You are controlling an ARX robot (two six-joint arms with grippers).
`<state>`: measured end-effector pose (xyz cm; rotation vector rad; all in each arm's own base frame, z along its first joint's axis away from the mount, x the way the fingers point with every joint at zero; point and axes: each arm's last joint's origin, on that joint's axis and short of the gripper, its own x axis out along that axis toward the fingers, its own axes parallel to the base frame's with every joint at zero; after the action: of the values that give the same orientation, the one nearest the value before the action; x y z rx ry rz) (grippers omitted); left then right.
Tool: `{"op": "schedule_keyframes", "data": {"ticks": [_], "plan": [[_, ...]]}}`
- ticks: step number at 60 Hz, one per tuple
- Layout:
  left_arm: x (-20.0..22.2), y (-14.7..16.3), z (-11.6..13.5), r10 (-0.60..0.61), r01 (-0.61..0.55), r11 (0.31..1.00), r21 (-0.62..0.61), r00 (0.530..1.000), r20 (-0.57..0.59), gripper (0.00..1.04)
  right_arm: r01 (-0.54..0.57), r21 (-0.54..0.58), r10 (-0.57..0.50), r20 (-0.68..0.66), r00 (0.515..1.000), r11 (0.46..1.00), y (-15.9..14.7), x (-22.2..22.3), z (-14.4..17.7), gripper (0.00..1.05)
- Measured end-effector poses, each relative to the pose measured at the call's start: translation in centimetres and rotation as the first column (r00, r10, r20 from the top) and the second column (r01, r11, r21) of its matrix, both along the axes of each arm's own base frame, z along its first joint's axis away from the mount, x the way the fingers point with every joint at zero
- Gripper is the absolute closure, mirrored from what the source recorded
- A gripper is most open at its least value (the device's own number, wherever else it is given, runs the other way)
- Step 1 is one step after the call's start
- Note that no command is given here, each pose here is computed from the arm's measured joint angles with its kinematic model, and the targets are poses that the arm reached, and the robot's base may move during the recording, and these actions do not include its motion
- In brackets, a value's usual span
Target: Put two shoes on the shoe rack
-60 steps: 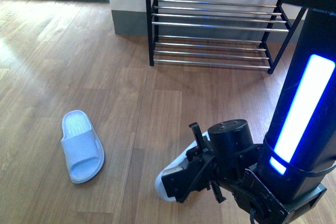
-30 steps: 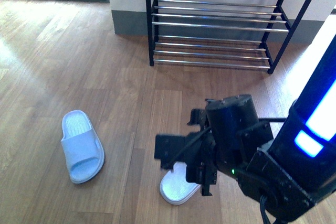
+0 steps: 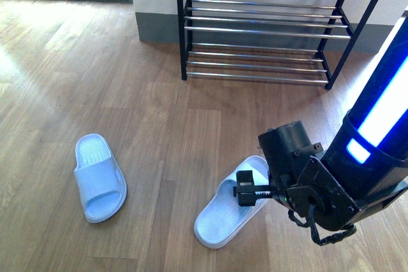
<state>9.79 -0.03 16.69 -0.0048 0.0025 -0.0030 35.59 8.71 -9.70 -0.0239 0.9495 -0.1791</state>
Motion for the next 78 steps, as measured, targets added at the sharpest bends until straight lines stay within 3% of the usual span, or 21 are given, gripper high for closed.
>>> {"op": "schedule_keyframes", "data": {"ticks": [18,38,65,78], "plan": [[0.0,0.0,0.0,0.0,0.0,1.0,0.0,1.0,0.0,0.09,0.098,0.072,-0.091,-0.085,0.992,0.993,-1.0,-0.9,-3.6,0.09],[0.0,0.0,0.0,0.0,0.0,1.0,0.0,1.0,0.0,0.09,0.153,0.19,-0.132,-0.121,0.984,0.97,-0.1,-0.3,-4.0,0.09],[0.0,0.0,0.0,0.0,0.0,1.0,0.0,1.0,0.0,0.09,0.193,0.193,-0.183,-0.071,0.981,0.962,0.6,2.3,-5.7,0.1],[0.0,0.0,0.0,0.0,0.0,1.0,0.0,1.0,0.0,0.09,0.213,0.183,-0.204,-0.067,0.977,0.96,-0.1,2.4,-6.9,0.45]]}}
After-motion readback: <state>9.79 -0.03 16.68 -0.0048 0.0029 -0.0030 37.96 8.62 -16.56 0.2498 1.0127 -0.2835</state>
